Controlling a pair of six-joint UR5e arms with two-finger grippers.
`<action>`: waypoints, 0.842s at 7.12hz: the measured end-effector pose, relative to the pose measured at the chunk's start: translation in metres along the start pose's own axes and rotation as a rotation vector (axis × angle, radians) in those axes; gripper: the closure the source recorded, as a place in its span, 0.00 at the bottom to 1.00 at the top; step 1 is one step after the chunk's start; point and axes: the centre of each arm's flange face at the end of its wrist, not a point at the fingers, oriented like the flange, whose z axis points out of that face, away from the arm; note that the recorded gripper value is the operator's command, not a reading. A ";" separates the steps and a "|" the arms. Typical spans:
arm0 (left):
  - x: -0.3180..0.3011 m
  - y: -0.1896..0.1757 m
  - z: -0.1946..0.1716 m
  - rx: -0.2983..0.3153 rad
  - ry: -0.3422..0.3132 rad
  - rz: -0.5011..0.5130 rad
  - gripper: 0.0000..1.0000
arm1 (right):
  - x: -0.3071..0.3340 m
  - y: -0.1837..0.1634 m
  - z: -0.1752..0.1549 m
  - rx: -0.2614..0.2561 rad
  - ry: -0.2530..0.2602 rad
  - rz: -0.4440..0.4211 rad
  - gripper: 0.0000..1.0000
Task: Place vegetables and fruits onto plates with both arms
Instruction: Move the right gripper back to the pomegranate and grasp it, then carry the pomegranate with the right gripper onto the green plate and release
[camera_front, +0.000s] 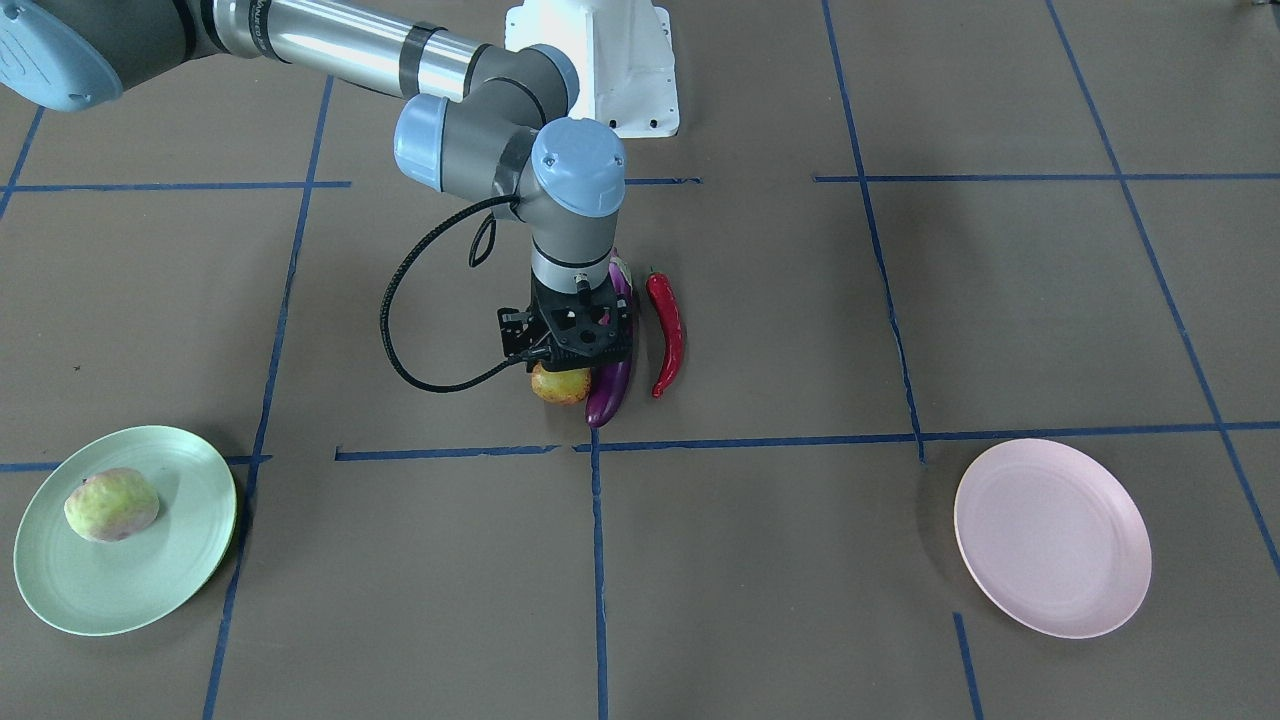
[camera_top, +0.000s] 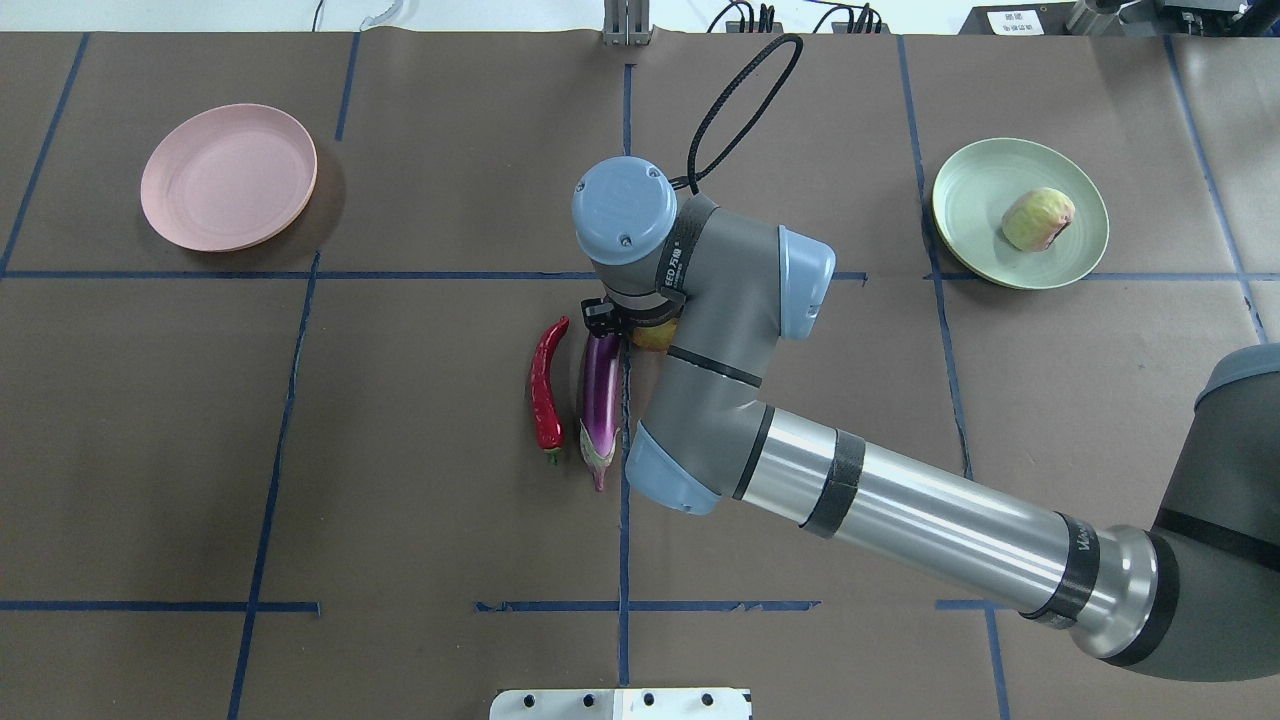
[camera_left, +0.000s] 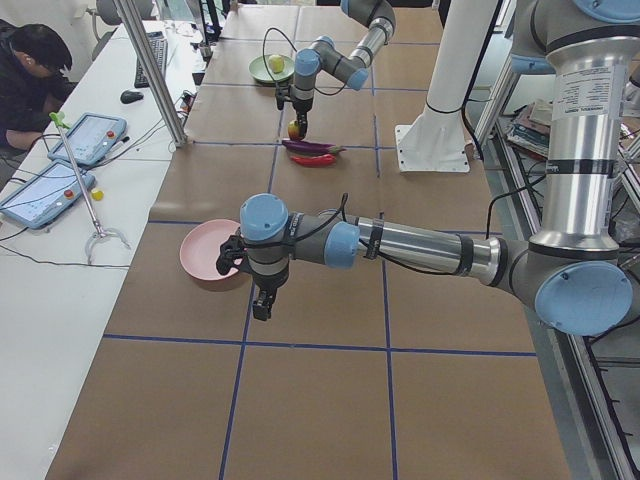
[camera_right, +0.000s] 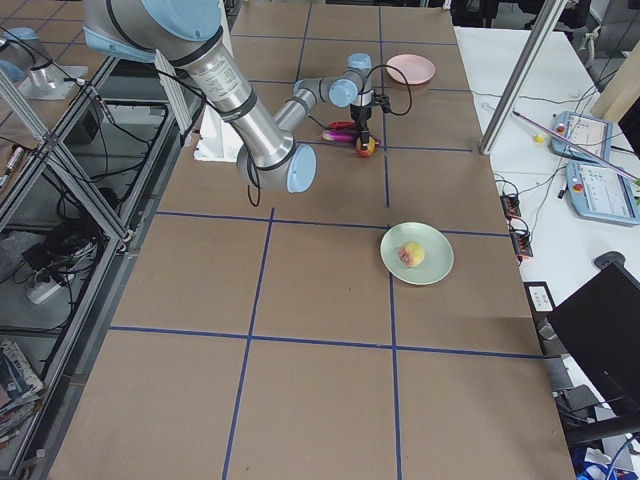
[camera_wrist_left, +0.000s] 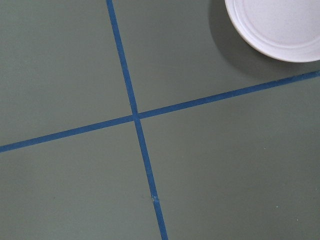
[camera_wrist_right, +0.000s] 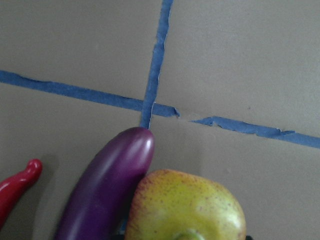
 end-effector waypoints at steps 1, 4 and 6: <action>0.000 0.000 0.000 0.000 0.000 0.000 0.00 | 0.007 -0.013 -0.016 0.013 -0.012 0.019 1.00; 0.000 0.000 0.000 -0.001 0.000 -0.001 0.00 | 0.108 -0.079 -0.056 0.007 -0.024 0.026 1.00; 0.000 0.000 0.000 -0.001 0.000 -0.001 0.00 | 0.245 -0.116 -0.052 -0.010 -0.025 -0.106 0.99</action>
